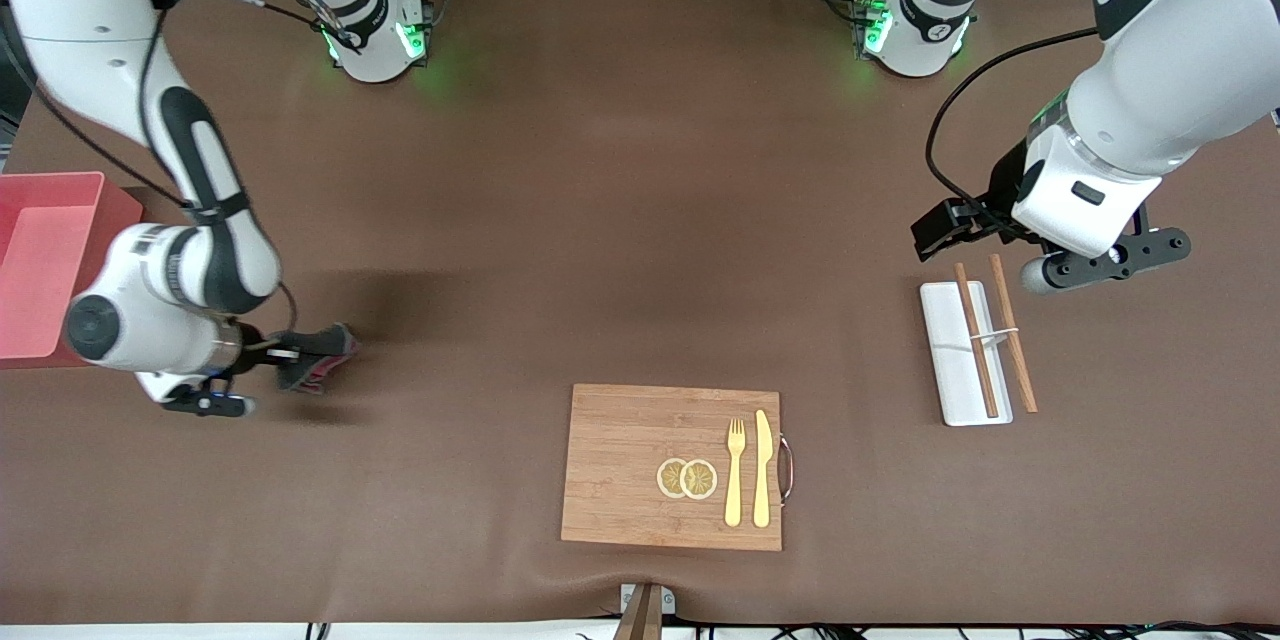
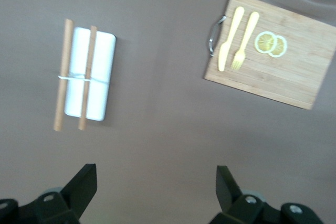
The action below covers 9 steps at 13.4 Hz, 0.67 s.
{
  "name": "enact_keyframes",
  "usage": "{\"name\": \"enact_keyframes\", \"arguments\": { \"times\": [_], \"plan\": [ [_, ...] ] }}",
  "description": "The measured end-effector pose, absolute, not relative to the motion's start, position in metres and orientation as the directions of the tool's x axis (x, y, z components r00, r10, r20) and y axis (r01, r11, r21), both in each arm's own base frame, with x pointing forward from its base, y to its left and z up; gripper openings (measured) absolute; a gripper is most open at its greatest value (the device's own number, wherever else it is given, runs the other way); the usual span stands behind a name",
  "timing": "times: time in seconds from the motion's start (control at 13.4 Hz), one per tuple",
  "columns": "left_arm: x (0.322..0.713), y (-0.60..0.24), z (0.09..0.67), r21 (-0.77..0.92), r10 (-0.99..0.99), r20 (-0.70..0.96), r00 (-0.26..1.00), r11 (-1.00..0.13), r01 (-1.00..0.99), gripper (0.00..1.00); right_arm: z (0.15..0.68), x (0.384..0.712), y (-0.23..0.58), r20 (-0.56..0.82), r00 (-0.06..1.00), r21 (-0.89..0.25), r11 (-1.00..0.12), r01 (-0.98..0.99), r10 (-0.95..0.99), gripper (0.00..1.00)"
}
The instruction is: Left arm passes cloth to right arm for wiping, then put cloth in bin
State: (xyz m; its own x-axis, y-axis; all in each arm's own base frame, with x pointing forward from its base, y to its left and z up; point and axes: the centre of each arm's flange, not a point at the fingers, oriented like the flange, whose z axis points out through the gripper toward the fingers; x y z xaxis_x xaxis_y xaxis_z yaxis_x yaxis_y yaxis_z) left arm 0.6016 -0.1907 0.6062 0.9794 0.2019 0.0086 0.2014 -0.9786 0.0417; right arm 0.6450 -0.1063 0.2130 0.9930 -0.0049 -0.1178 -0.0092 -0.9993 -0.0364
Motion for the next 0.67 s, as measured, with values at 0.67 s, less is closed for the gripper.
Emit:
{"name": "enact_keyframes", "arguments": {
  "times": [0.67],
  "plan": [
    [0.597,-0.143,0.625,-0.020,0.137,0.023,0.990,-0.990,0.138,1.00,0.265,0.648,-0.232,-0.047,0.953,0.042,-0.953,0.301,0.299,0.07]
  ]
}}
